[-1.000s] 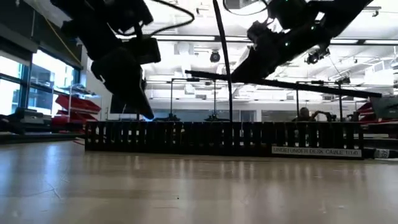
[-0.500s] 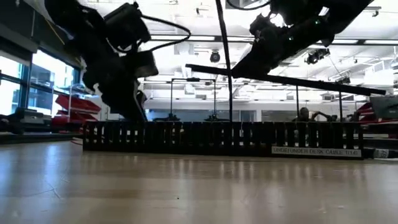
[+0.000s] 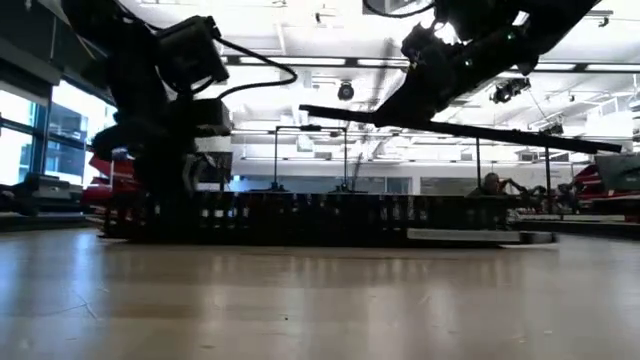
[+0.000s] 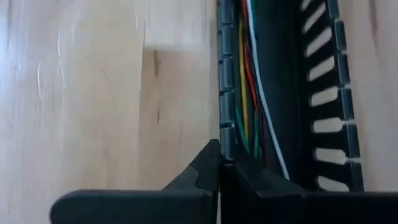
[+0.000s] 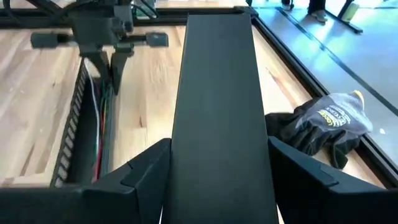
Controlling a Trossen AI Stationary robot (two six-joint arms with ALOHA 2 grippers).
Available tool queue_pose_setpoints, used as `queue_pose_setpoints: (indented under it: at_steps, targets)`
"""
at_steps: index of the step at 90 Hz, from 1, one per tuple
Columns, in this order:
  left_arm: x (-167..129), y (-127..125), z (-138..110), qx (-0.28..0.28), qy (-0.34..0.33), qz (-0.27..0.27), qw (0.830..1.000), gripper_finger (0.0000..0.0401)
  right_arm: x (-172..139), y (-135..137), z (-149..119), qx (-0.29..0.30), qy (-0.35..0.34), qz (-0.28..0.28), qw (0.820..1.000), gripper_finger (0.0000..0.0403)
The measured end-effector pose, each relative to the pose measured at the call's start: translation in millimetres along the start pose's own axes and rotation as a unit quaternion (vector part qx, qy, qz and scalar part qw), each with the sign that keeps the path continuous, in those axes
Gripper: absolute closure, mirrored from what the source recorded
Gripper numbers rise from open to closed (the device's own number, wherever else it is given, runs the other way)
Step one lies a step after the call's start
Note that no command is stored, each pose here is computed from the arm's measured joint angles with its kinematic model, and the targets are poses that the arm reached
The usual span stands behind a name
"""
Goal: Ziptie cables
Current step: Close the black cable duct
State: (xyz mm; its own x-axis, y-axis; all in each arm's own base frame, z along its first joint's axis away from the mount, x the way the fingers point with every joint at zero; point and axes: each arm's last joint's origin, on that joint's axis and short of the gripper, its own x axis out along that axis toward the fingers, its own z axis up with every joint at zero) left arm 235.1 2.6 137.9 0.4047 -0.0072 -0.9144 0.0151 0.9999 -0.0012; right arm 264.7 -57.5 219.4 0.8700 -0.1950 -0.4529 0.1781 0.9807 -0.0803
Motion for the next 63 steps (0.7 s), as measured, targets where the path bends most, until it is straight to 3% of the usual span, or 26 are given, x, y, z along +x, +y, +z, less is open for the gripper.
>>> queue_pose_setpoints:
  at_steps: [26,39,63]
  targets:
    - [-22.6,2.1,-27.5,0.075,0.118,0.042,0.989,0.0401,0.0,0.1,-1.2,0.000,0.006,0.001,1.000,0.0189]
    - [-25.0,1.9,-27.6,0.088,0.111,0.037,0.989,0.0401,0.0,0.1,-1.1,0.000,0.006,0.001,1.000,0.0189]
    - [-28.2,3.7,-26.4,0.010,0.103,0.074,0.992,0.0382,0.0,0.1,-1.1,0.000,0.006,0.001,1.000,0.0189]
